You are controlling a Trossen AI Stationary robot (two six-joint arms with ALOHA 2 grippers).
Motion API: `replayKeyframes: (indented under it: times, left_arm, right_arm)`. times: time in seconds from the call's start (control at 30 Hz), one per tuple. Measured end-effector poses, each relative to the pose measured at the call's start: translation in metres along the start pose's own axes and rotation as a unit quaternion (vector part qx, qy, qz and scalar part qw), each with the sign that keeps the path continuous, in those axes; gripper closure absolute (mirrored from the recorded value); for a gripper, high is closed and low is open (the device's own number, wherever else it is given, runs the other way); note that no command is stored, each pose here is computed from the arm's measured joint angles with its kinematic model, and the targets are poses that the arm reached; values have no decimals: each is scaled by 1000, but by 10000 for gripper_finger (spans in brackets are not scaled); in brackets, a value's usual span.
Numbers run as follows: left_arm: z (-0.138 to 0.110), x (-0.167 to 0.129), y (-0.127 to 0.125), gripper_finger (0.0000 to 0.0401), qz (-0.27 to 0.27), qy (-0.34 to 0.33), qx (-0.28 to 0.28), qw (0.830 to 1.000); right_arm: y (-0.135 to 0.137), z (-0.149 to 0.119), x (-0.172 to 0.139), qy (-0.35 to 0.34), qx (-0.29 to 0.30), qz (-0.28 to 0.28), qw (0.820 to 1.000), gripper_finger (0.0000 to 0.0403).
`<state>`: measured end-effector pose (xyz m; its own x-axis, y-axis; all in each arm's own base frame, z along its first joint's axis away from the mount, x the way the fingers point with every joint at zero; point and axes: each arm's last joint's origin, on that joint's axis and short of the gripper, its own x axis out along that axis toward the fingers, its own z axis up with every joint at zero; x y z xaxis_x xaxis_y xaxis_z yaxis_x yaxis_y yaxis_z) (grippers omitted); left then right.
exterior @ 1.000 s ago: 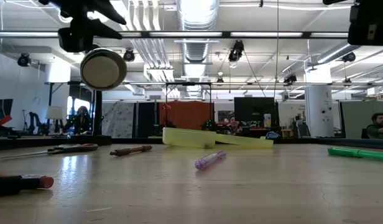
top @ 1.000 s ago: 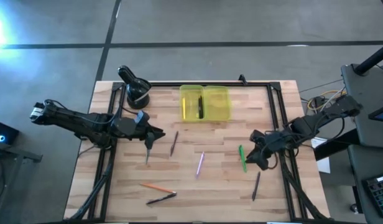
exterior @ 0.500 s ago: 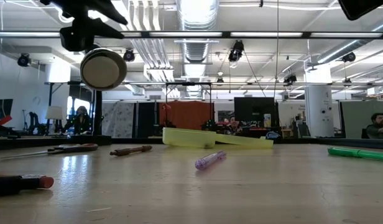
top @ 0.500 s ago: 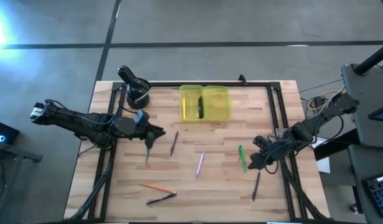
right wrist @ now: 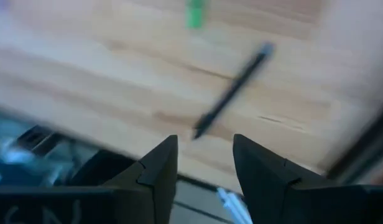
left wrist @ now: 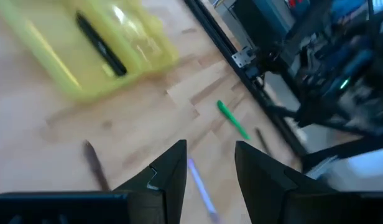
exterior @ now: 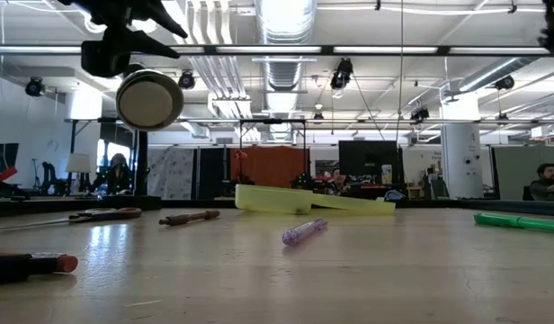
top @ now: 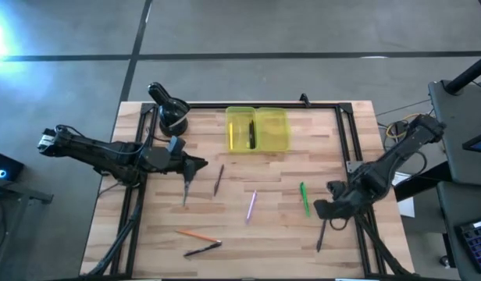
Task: Pick & place school supplies into a supply box
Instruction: Put the black pen into the yellow supply box
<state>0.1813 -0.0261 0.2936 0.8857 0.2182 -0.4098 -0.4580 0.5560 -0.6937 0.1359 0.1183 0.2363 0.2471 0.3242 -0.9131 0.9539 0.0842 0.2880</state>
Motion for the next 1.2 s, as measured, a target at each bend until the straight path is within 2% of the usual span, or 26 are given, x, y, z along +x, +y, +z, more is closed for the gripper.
replayKeyframes:
  times: [0.07, 0.13, 0.37, 0.77, 0.97, 1.2]
  left_arm:
    - [0, 0, 0, 282, -1, 1, -35, 999]
    - [0, 1, 0, 282, 0, 2, -42, 999]
    - [-1, 1, 0, 282, 2, 3, -42, 999]
    - [-4, 2, 1, 282, -2, 30, -33, 999]
    - [-5, 3, 2, 282, 2, 48, -29, 998]
    - [-6, 3, 2, 282, -1, 52, -17, 999]
  right_arm:
    - [-1, -4, 9, -11, 21, -24, 999, 249]
    - [-1, -8, 19, -23, 33, -44, 998, 244]
    - [11, -14, 51, -39, 61, -62, 995, 240]
    - [20, -22, 97, -33, 97, -91, 991, 276]
    - [18, -25, 101, -35, 99, -95, 990, 286]
    - [11, -31, 103, -39, 89, -106, 990, 279]
